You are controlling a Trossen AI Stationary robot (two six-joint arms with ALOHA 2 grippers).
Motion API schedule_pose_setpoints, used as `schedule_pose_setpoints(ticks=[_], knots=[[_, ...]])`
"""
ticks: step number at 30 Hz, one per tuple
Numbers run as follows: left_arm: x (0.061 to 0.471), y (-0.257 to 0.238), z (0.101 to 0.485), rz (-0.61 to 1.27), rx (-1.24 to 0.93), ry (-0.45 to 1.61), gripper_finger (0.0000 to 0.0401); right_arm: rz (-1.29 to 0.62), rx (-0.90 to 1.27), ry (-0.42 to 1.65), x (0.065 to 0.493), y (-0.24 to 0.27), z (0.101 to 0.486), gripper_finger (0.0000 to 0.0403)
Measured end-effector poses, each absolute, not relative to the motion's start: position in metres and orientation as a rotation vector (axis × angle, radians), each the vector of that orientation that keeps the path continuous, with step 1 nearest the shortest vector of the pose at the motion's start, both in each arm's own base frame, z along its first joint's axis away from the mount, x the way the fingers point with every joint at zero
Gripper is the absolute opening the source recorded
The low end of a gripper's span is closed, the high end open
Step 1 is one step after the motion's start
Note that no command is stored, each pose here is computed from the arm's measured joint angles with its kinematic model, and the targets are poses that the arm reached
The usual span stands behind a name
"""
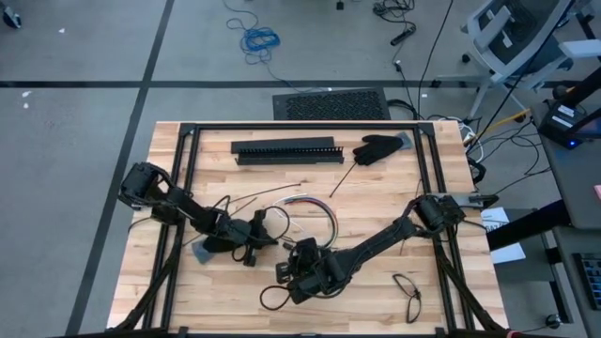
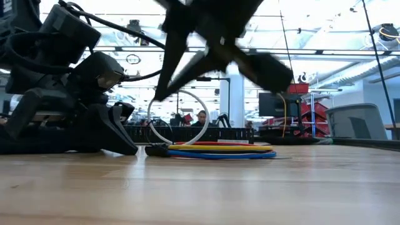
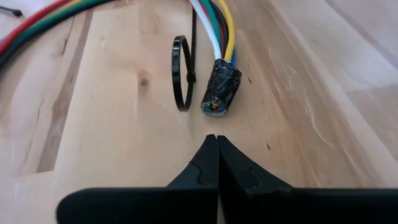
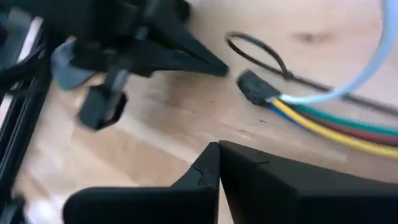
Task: Ziptie cables
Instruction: Wrap the cable wires using a zip tie
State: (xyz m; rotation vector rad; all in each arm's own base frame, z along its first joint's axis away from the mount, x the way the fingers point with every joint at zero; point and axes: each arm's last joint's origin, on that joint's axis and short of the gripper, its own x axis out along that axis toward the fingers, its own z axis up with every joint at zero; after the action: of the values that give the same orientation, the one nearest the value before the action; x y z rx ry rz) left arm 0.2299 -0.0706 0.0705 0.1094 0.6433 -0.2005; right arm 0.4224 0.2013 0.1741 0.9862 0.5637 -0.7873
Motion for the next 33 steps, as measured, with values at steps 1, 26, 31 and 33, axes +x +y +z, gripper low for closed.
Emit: schedule_pose_setpoints(ticks=[1, 26, 31, 33], knots=[[0.229, -0.070, 0.073, -0.203, 0.115, 0.642, 0.0000, -0.760, 0.948, 0.582, 0.420, 0.202, 0.181, 0.0012], [0.221, -0.066, 0.088, -0.173, 0.221, 0.700, 0.0000, -0.316, 0.362, 1.121, 0.436, 0.137, 0.176, 0.0287], [0.221, -0.066, 0.087, -0.172, 0.222, 0.702, 0.0000, -0.308, 0.327, 1.153, 0.435, 0.135, 0.167, 0.0285], [0.221, -0.066, 0.087, -0.171, 0.222, 0.703, 0.0000, -0.310, 0.327, 1.156, 0.436, 0.136, 0.162, 0.0283]])
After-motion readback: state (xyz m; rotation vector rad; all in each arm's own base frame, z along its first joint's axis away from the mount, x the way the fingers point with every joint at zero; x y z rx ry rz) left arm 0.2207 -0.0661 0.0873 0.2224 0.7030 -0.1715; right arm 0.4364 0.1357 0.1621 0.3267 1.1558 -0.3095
